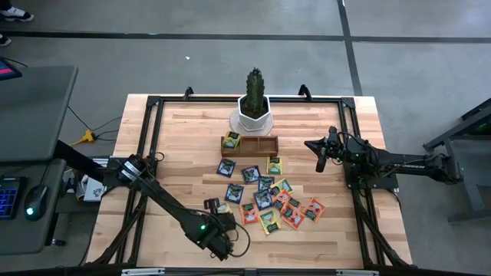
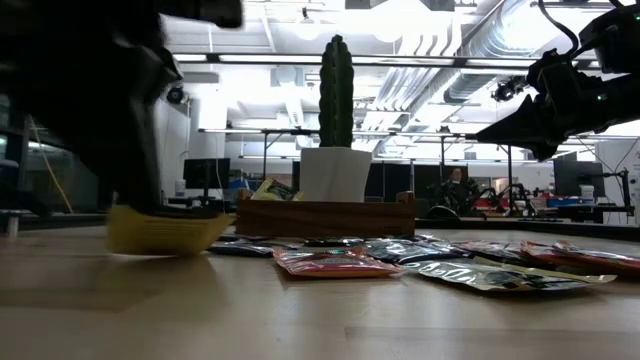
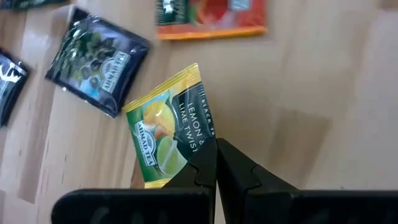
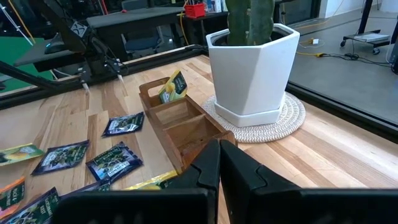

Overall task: Pick & Place Tea
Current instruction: Put the yellow tea bag into the left section of the wooden organizer

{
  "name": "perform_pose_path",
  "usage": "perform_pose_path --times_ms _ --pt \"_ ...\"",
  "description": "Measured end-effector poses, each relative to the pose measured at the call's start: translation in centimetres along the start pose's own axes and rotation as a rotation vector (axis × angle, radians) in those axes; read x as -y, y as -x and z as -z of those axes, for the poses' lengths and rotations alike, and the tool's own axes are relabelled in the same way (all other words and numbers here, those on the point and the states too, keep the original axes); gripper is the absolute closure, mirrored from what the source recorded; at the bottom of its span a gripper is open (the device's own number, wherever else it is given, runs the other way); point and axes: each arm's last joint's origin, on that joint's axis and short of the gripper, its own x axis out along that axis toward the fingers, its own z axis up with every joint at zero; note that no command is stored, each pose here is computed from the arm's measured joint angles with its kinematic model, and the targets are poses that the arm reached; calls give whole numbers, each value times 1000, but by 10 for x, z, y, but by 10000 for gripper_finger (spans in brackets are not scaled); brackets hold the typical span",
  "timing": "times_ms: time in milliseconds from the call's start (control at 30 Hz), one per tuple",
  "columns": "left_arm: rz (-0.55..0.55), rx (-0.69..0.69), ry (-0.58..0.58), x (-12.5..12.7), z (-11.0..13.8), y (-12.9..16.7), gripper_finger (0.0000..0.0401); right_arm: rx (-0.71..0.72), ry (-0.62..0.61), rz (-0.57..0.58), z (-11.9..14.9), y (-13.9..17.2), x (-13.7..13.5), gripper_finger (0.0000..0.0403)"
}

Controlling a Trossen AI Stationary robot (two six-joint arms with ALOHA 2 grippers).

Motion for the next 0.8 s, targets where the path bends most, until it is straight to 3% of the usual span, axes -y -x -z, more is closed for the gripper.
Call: perform_pose_path --times_ms 200,333,600,700,800 --pt "20 34 204 -7 -15 -7 401 0 0 0 0 0 0 395" --pt "39 61 268 -11 -25 -11 401 -2 -50 -12 0 0 0 396" --pt "9 35 261 -18 -28 -14 401 -29 -386 -150 -2 0 -5 396" --pt "-7 15 251 -19 -25 -13 401 -16 -388 -207 -5 1 -7 395" --pt "-14 14 249 -20 -25 -14 401 -4 -298 -341 -9 2 -11 394"
